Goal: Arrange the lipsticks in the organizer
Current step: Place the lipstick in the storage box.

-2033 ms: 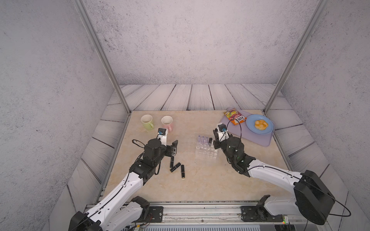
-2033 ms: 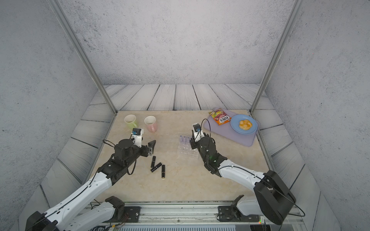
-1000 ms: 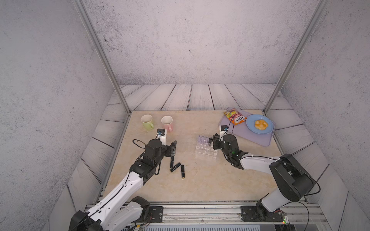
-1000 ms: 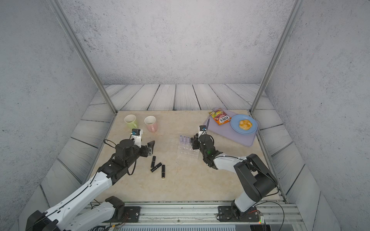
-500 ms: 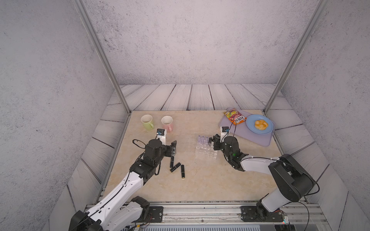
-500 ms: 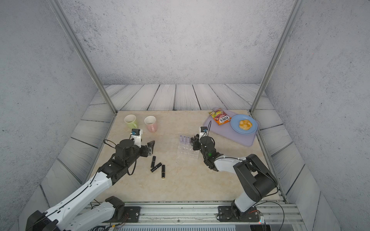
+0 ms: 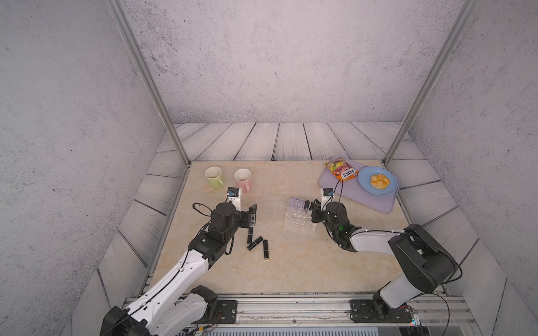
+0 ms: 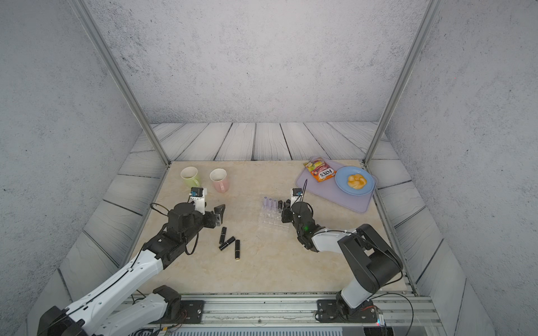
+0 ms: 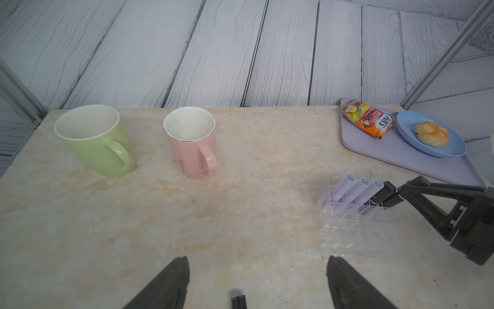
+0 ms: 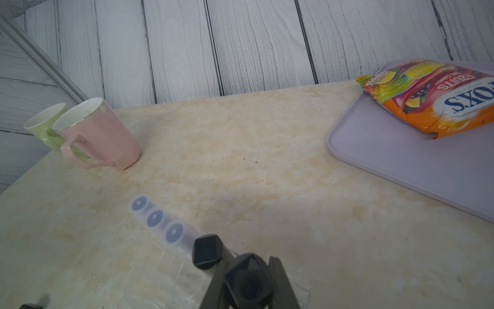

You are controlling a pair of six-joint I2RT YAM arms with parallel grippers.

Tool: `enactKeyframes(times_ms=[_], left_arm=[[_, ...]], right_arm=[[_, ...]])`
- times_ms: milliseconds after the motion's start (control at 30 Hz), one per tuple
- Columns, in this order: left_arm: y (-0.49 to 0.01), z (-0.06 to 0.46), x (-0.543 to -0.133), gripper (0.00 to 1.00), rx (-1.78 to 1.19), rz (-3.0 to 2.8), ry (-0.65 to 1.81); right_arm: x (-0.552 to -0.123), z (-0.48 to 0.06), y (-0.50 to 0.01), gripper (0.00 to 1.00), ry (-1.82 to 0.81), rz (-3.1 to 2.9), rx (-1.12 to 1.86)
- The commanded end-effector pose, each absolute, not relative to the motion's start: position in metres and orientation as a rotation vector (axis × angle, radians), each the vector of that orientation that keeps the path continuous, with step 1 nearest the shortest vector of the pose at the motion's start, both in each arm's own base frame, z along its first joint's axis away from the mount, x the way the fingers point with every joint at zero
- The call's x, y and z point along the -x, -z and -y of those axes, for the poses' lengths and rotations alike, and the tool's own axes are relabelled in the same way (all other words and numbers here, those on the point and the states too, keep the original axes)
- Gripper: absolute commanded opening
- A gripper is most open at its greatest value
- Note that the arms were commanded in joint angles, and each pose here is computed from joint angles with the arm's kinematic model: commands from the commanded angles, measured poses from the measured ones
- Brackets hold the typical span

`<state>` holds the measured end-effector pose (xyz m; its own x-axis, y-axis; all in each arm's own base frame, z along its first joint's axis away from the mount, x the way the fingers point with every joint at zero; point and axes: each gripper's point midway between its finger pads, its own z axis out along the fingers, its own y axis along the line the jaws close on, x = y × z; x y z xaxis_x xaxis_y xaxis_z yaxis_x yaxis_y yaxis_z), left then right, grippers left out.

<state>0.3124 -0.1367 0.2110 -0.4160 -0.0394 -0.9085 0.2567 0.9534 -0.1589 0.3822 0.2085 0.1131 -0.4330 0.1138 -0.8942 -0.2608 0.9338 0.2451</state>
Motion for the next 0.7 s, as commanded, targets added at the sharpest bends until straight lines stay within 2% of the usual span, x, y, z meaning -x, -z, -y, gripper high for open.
enactKeyframes(times_ms=[0, 100, 300, 400, 667], left_arm=[[-0.215, 0.136, -0.315, 0.86, -0.144, -1.962, 0.339], [-0.214, 0.136, -0.315, 0.86, -0.140, -1.972, 0.333], [-0.212, 0.128, -0.316, 0.86, -0.087, -2.011, 0.299], [-0.210, 0.127, -0.314, 0.84, -0.088, -2.060, 0.289], [-0.200, 0.113, -0.295, 0.84, -0.052, -2.242, 0.211]], right_arm=[[-0.379, -0.208, -0.102, 0.00, -0.411, -2.016, 0.110], [-0.380, -0.208, -0.102, 0.00, -0.393, -2.032, 0.123], [-0.379, -0.215, -0.105, 0.23, -0.406, -2.034, 0.160], [-0.377, -0.218, -0.114, 0.32, -0.425, -2.027, 0.165], [-0.371, -0.216, -0.157, 0.40, -0.463, -2.003, 0.149]])
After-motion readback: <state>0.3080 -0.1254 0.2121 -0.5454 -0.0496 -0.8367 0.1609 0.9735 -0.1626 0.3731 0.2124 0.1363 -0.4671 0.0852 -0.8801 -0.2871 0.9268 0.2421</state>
